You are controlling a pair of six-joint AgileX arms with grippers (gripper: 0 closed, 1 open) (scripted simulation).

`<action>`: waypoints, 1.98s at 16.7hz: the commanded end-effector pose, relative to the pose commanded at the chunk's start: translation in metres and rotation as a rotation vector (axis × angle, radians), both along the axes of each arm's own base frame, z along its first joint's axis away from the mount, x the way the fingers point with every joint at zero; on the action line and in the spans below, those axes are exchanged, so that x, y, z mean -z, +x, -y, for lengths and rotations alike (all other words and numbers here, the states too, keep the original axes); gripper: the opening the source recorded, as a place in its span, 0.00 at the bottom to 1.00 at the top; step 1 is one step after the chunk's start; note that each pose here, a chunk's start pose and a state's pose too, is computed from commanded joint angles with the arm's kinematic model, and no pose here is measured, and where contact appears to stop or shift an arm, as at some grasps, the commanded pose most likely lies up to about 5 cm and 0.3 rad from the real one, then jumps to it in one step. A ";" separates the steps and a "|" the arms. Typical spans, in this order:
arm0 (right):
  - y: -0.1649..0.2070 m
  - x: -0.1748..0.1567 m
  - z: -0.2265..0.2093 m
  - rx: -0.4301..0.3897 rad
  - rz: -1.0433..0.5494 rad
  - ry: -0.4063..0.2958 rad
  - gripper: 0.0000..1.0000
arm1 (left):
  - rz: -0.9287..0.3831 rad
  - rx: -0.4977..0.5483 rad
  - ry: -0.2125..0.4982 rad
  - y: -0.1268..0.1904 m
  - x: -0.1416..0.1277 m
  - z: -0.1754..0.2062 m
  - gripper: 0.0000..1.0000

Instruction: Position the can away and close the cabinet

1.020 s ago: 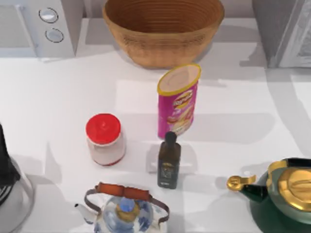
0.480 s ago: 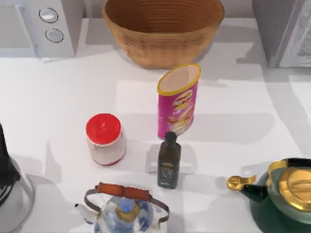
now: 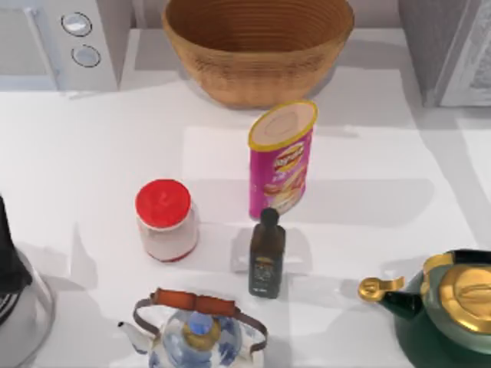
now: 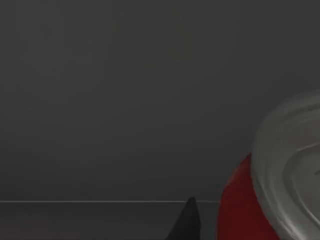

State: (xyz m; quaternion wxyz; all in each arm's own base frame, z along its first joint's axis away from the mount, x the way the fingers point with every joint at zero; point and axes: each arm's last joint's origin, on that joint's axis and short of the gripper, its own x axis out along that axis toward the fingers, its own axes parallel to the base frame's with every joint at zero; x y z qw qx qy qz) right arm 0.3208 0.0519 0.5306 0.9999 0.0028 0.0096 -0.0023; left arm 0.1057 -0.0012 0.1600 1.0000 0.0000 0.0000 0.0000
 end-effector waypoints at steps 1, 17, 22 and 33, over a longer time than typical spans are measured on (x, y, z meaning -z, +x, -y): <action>0.011 -0.004 0.000 0.000 0.004 0.002 0.00 | 0.000 0.000 0.000 0.000 0.000 0.000 1.00; 0.088 0.004 0.006 -0.001 0.007 -0.004 0.08 | 0.000 0.000 0.000 0.000 0.000 0.000 1.00; 0.088 0.004 0.006 -0.001 0.007 -0.004 0.45 | 0.000 0.000 0.000 0.000 0.000 0.000 1.00; 0.088 0.004 0.006 -0.001 0.007 -0.004 1.00 | 0.000 0.000 0.000 0.000 0.000 0.000 1.00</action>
